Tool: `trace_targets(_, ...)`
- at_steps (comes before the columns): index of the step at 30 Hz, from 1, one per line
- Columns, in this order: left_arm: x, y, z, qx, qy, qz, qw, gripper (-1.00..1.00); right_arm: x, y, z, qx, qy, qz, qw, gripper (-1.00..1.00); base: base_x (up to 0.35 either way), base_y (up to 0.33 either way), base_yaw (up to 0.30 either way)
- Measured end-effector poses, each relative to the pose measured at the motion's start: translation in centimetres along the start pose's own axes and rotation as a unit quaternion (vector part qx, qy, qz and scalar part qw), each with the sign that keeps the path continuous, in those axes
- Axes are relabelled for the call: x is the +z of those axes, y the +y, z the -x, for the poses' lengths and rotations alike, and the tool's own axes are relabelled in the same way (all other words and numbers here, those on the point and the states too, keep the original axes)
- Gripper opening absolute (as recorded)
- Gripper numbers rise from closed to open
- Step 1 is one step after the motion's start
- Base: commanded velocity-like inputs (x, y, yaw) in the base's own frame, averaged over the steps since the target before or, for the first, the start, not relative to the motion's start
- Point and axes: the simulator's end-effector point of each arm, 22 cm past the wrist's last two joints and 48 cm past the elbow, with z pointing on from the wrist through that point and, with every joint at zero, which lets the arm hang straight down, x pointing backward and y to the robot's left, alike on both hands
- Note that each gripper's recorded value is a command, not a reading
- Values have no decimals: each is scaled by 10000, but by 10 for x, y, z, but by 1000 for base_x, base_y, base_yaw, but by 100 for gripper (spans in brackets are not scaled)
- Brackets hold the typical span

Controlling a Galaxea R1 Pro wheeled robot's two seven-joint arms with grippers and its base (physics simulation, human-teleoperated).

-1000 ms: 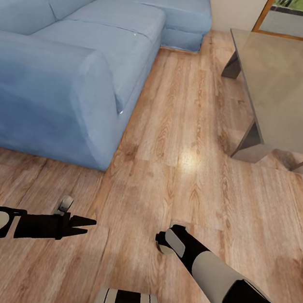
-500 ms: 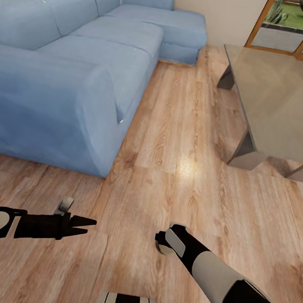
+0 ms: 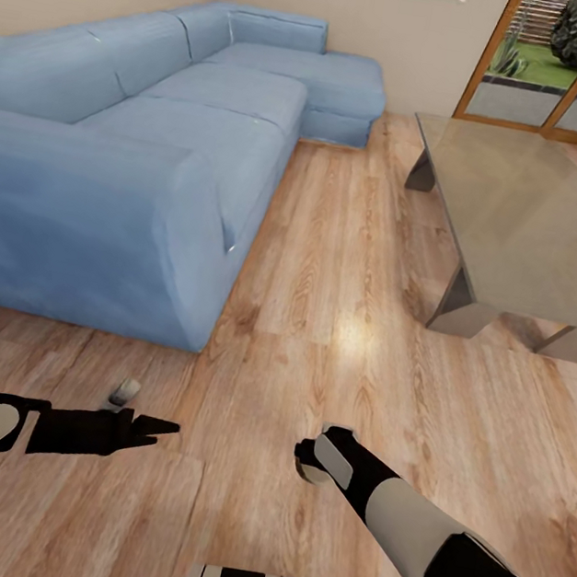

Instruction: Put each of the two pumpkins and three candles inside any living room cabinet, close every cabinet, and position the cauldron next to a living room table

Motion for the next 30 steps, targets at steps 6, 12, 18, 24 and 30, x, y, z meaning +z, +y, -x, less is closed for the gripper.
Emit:
trace_targets(6,-9,21,5,262,-86,509,9983,100,-12,2,11,-7,-136,22,9999,-100,0,0,0)
trace_targets(12,-20,45,11,388,-204,1271,9909,100,-27,7,23,-16,-295,85,9995,-100,0,0,0)
trace_targets(18,-33,54,20,619,-348,1924,9787,100,-40,9,32,-18,-420,99,9991,-100,0,0,0)
trace_targets(24,-44,56,26,719,-475,2283,9698,100,-52,9,41,-19,-539,109,9985,-100,-49,0,0)
trace_targets(30,-52,48,30,796,-578,2313,9679,100,-65,10,50,-18,-668,128,9977,-100,-300,0,-4)
